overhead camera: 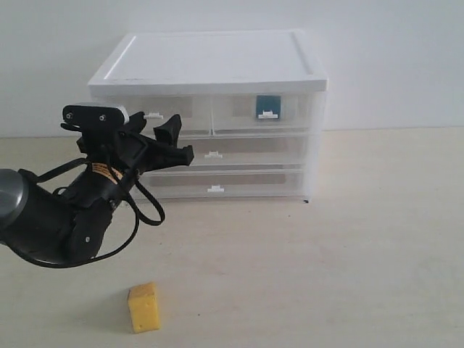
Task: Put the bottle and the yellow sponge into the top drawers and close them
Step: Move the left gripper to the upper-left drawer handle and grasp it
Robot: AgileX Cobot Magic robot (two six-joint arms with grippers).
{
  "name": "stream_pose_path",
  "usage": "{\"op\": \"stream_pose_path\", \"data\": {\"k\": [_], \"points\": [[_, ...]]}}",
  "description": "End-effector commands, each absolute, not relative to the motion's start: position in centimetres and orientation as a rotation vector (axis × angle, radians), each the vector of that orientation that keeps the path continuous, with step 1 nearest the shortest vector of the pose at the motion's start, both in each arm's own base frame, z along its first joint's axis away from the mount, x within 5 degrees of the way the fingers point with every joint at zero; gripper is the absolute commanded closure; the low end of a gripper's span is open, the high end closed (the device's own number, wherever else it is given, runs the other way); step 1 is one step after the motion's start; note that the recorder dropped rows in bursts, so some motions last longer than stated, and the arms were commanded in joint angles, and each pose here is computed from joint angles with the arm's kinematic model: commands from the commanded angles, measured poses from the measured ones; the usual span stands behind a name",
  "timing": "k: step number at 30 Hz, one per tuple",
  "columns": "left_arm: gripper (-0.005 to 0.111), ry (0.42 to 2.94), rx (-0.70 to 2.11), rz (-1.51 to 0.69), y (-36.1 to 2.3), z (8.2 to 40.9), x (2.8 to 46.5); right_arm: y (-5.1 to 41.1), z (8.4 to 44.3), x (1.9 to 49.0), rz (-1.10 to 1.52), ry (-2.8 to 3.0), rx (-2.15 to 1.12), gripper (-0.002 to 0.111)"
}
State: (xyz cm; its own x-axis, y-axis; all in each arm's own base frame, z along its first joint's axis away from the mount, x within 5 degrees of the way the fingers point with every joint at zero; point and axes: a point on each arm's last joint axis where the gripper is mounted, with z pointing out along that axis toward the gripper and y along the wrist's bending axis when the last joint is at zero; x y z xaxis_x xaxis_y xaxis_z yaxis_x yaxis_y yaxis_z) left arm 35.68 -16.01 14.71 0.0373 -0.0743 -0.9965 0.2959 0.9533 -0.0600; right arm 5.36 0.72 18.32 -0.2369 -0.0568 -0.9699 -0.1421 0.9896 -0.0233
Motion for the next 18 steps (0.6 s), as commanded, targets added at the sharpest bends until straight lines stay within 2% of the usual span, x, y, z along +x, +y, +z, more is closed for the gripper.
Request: {"op": "stream_pose_path", "data": {"k": [1,4,7,9,14,18], "points": [[0.051,1.493,0.106,-0.27,-15.65,15.55,37.26,0.71,18.41,5.35,0.08,1.8,-0.14,0.108],[0.051,1.498,0.074,-0.26,-15.4,15.52,37.32,0.71,18.41,5.35,0.08,1.8,-0.14,0.108],[0.057,1.5,0.065,-0.257,-15.33,15.51,37.33,0.71,18.41,5.35,0.08,1.8,-0.14,0.108],[0.065,1.5,0.065,-0.257,-15.33,15.51,37.33,0.71,18.41,5.35,0.08,1.8,-0.14,0.108],[0.102,1.5,0.065,-0.257,-15.33,15.51,37.33,0.71,18.41,5.35,0.08,1.8,-0.14,0.108],[0.103,1.499,0.071,-0.26,-15.47,15.44,37.17,0.71,18.41,5.35,0.08,1.8,-0.14,0.108]]}}
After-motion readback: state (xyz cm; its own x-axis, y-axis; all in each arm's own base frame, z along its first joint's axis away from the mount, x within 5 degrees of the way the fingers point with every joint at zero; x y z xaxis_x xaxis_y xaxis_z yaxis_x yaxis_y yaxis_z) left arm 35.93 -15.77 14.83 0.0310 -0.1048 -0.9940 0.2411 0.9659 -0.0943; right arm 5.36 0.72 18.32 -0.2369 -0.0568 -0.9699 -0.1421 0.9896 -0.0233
